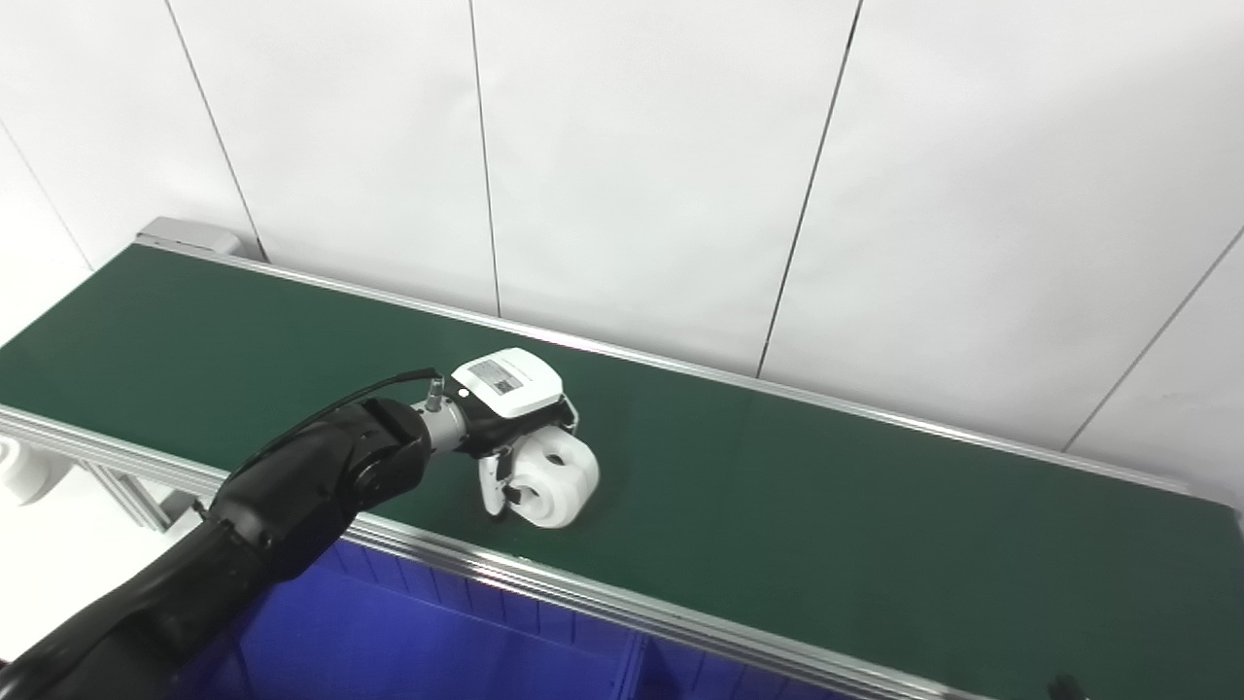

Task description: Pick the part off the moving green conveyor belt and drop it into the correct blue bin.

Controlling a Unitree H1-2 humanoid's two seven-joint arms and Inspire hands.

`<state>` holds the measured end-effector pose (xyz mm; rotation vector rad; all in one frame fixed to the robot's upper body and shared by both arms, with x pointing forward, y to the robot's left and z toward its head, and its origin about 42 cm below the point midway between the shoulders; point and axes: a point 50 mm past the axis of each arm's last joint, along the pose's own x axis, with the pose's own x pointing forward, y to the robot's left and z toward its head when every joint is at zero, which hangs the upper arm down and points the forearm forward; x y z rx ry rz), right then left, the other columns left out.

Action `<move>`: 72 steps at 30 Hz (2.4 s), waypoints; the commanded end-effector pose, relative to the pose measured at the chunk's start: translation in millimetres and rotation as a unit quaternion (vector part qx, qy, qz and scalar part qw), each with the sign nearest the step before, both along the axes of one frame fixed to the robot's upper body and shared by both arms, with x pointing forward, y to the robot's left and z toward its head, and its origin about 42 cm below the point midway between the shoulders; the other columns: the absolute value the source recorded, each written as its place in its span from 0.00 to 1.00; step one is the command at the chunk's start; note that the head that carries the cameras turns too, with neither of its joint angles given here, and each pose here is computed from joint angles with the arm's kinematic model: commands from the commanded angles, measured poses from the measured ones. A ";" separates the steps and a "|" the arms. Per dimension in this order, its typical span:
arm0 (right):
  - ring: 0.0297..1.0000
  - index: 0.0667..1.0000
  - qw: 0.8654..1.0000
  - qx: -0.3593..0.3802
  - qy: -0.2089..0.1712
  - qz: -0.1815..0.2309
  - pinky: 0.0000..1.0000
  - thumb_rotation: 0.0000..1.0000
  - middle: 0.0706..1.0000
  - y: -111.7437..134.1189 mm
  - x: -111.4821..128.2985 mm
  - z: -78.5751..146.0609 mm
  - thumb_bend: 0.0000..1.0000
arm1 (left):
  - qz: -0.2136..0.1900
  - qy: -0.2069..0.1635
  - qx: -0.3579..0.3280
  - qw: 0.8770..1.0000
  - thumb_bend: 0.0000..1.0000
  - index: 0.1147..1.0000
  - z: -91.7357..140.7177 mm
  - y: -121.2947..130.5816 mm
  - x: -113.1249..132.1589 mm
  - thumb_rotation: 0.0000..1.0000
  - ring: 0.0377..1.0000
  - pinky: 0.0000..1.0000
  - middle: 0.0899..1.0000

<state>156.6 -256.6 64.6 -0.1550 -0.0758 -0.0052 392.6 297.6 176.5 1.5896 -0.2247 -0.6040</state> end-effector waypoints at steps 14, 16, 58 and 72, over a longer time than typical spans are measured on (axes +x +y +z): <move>0.95 1.00 1.000 0.005 0.006 0.012 1.00 1.00 1.00 -7.7 5.9 27.6 0.69 | 0.004 -0.041 -0.050 0.998 0.52 0.45 53.7 -4.9 -54.8 0.00 0.34 0.31 0.39; 0.95 1.00 1.000 0.006 0.010 0.010 1.00 1.00 1.00 -9.4 6.0 32.5 0.69 | 0.004 -0.036 -0.053 0.998 0.52 0.45 52.1 -6.9 -65.2 0.00 0.35 0.32 0.40; 0.89 0.96 0.999 0.039 0.006 0.012 0.90 0.93 0.97 -15.5 19.3 65.1 0.72 | 0.136 0.281 0.182 0.933 1.00 0.89 -48.6 -0.9 -102.4 0.74 0.92 0.84 0.91; 0.89 0.96 0.999 0.046 0.007 0.009 0.90 0.93 0.97 -6.9 19.4 68.6 0.75 | 0.100 0.290 0.024 0.952 0.96 0.84 16.1 -23.8 -140.7 0.67 0.88 0.80 0.88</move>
